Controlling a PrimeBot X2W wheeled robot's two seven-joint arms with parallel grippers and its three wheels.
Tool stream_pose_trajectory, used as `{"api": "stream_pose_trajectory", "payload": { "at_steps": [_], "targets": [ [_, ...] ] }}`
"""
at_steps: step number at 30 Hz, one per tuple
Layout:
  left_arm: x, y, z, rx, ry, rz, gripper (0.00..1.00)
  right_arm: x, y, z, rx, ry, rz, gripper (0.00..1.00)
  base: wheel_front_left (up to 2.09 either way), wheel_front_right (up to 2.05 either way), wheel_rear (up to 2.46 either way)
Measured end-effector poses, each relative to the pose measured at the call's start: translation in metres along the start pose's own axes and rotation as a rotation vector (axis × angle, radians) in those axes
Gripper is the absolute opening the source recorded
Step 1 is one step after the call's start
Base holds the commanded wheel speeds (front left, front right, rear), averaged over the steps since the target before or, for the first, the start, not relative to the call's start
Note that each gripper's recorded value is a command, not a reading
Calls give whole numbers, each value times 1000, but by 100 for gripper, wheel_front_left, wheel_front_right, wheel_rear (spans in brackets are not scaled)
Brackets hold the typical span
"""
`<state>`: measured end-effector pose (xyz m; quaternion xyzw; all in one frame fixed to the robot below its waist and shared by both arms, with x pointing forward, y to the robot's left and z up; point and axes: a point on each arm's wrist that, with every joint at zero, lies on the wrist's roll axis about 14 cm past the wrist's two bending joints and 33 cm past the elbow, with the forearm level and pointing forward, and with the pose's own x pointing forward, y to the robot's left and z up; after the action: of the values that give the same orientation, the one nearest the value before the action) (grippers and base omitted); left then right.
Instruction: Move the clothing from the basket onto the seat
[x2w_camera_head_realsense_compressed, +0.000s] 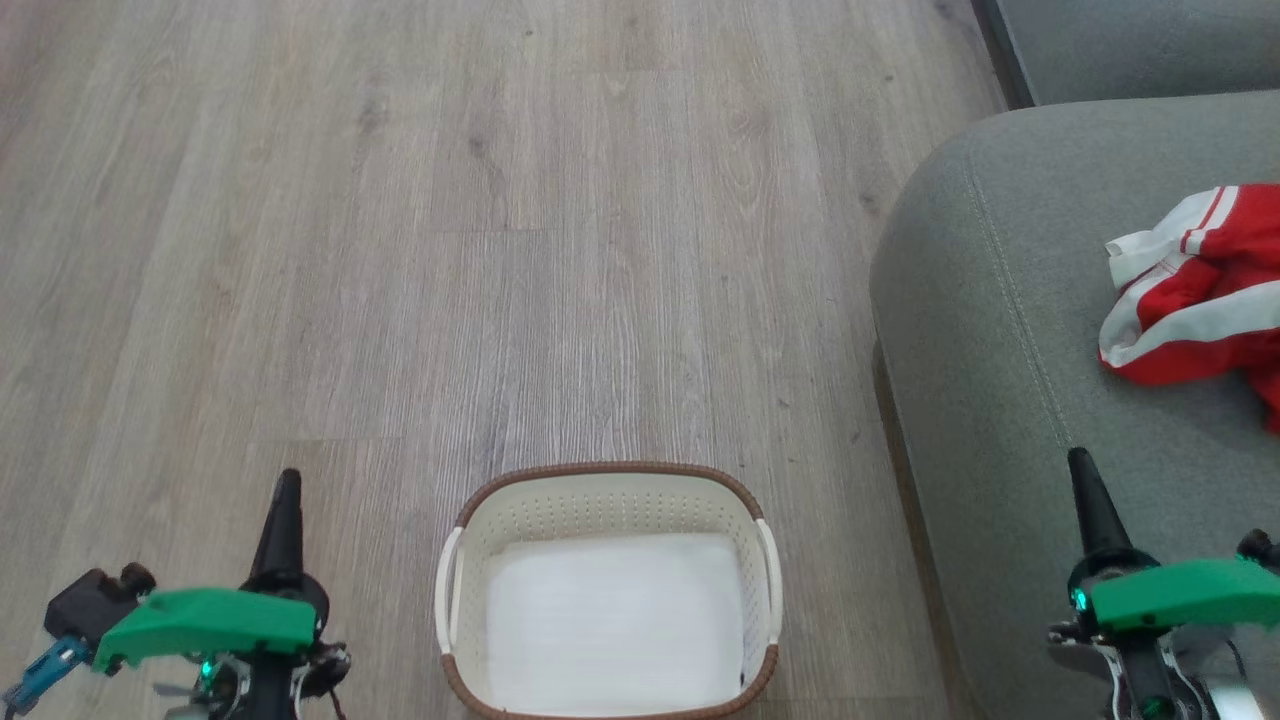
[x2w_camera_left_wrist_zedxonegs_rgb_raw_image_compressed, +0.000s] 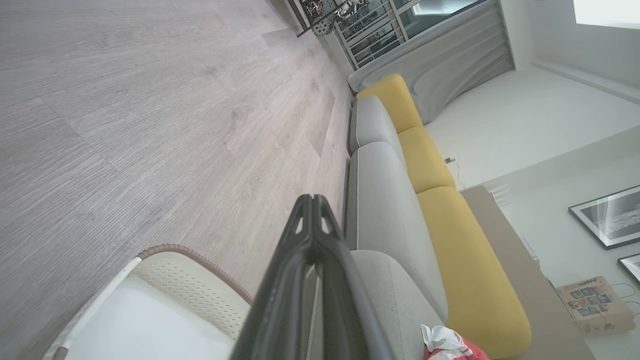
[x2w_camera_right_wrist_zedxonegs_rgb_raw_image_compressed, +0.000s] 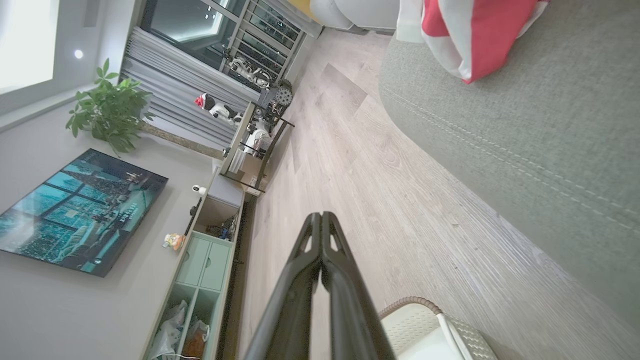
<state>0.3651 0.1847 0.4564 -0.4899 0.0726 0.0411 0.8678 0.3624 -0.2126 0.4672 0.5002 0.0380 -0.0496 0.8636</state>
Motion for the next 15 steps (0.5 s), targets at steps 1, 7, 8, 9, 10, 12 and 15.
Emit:
{"api": "stream_pose_trajectory", "payload": {
  "at_steps": [1,7,8,9,10,12,15],
  "targets": [
    [0,0,0,-11,0,-1,0,1,1,0,12,1,3,0,0,0,0],
    [0,0,4,-93,-5,-1,0,1,2,-2,94,6,0,0,0,0,0],
    [0,-1,5,-105,-8,-6,0,1,2,-2,105,6,-1,0,0,0,0],
    [1,-1,5,-116,-7,-7,0,1,1,-2,115,9,-2,0,0,0,0],
    [1,-2,5,-127,-5,-9,0,1,1,-2,125,10,-3,0,0,0,0],
    [2,-4,6,-149,-5,-15,0,1,1,-2,144,9,-4,0,0,0,0],
    [4,-6,7,-185,-7,-22,0,2,2,-1,177,8,-2,0,0,0,0]
  ]
}}
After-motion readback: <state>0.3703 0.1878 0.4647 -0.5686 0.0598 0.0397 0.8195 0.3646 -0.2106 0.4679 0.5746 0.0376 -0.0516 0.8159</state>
